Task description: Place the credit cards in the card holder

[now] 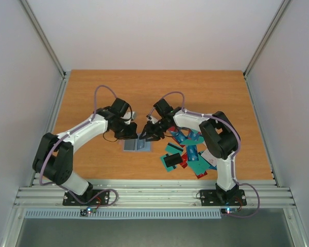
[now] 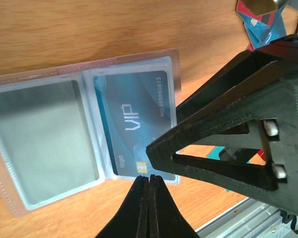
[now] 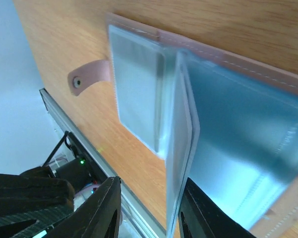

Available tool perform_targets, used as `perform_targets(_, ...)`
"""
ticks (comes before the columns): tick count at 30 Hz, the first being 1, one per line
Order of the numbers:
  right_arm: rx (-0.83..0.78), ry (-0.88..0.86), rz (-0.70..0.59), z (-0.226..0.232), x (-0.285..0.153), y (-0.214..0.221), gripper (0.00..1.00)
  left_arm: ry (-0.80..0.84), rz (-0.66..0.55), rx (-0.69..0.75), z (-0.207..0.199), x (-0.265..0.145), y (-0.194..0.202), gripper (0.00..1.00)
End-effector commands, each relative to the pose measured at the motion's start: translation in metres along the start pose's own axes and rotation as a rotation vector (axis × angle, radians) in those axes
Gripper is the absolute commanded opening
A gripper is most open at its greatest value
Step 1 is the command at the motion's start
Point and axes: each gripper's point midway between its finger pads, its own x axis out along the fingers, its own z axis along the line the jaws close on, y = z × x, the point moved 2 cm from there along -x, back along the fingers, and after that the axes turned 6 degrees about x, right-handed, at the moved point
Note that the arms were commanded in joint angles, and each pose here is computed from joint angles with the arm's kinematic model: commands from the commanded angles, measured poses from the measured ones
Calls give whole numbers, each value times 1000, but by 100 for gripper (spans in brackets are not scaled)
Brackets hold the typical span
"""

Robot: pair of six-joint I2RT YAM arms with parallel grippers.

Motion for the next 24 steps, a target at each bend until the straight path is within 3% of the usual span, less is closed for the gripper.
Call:
perform_targets(1,-7,-13,22,16,5,3,33,-32,-37,-31,8,-20,4,0)
perform_targets(17,-52,22,130,54,55,-1,33,-74,-133,-111,30,-71,31,1)
perform_targets(24,-166,10,80,97,22,2,34,-112,-193,-76,28,-98,41,2)
